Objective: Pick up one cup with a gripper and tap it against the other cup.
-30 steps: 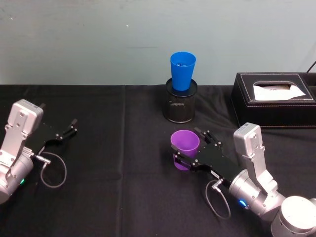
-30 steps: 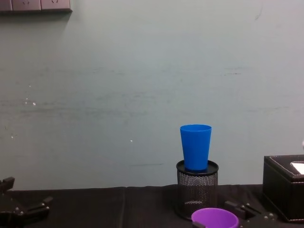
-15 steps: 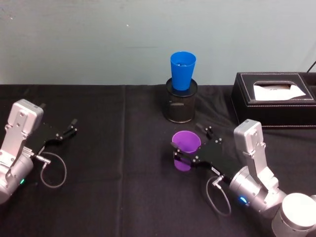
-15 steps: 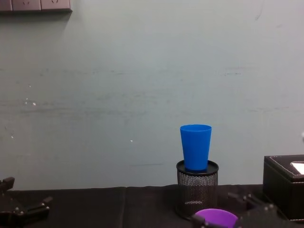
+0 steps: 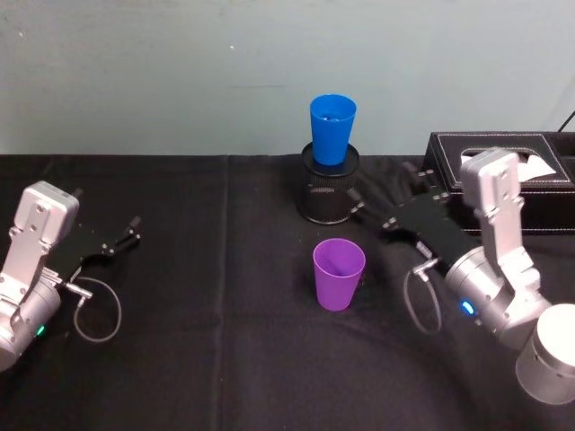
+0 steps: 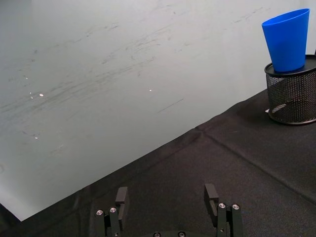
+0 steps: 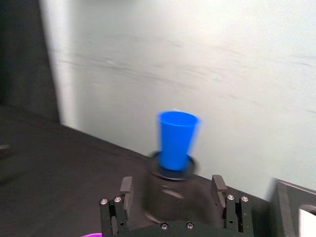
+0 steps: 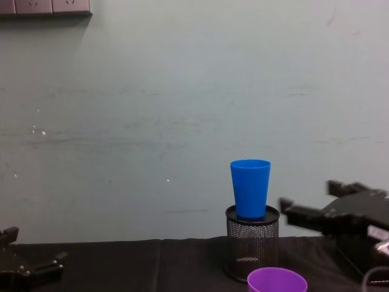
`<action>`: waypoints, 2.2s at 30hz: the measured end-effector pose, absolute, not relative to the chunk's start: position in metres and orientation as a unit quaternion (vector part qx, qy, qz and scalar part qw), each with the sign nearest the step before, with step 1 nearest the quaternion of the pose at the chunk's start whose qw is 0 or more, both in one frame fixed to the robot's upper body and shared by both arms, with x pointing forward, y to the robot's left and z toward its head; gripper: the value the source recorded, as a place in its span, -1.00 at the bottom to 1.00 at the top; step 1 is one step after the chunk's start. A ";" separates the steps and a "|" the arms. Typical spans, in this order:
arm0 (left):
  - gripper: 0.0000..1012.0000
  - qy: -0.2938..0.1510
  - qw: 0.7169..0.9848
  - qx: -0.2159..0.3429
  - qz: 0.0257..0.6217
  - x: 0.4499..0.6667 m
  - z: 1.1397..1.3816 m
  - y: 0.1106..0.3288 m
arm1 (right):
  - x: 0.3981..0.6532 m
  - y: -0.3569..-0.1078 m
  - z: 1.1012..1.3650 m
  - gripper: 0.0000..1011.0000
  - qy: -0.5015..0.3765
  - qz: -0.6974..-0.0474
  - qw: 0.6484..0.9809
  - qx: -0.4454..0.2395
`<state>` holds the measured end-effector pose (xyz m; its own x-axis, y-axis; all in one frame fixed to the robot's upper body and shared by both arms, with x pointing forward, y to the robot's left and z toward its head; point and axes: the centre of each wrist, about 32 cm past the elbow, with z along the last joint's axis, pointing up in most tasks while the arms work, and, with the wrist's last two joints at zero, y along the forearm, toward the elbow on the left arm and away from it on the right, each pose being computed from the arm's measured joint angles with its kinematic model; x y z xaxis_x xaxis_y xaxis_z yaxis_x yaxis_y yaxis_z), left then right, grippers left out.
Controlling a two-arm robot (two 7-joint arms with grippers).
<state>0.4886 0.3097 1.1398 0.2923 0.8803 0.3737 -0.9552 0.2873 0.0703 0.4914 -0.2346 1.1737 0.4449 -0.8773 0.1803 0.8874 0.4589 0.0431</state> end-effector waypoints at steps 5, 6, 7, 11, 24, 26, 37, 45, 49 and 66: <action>0.98 -0.132 0.791 0.141 0.580 0.489 1.140 0.310 | 0.497 -0.241 1.183 0.98 -0.069 -0.573 0.816 -0.042; 0.98 -0.132 0.791 0.141 0.580 0.489 1.140 0.310 | 0.499 -0.243 1.183 0.98 -0.062 -0.587 0.806 -0.044; 0.98 -0.132 0.791 0.141 0.580 0.489 1.140 0.310 | 0.500 -0.244 1.183 0.98 -0.059 -0.594 0.801 -0.045; 0.98 -0.132 0.791 0.142 0.580 0.489 1.140 0.310 | 0.504 -0.249 1.181 0.98 -0.046 -0.618 0.783 -0.043; 0.98 -0.132 0.791 0.141 0.580 0.489 1.140 0.310 | 0.513 -0.250 1.176 0.98 -0.037 -0.637 0.769 -0.030; 0.98 -0.132 0.791 0.141 0.580 0.489 1.140 0.310 | 0.513 -0.250 1.176 0.98 -0.037 -0.637 0.770 -0.030; 0.98 -0.132 0.791 0.141 0.580 0.489 1.140 0.310 | 0.513 -0.250 1.176 0.98 -0.037 -0.635 0.771 -0.031; 0.98 -0.132 0.791 0.141 0.580 0.489 1.140 0.310 | 0.512 -0.250 1.176 0.98 -0.037 -0.635 0.771 -0.032; 0.98 -0.132 0.791 0.141 0.580 0.489 1.140 0.310 | 0.512 -0.249 1.176 0.98 -0.037 -0.635 0.771 -0.032; 0.98 -0.132 0.791 0.141 0.580 0.489 1.140 0.310 | 0.512 -0.250 1.176 0.98 -0.038 -0.635 0.771 -0.032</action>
<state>0.4886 0.3096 1.1398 0.2923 0.8803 0.3737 -0.9552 0.2874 0.0702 0.5121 -0.2496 1.1763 0.1911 -0.9765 0.0991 0.9814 0.1919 -0.0017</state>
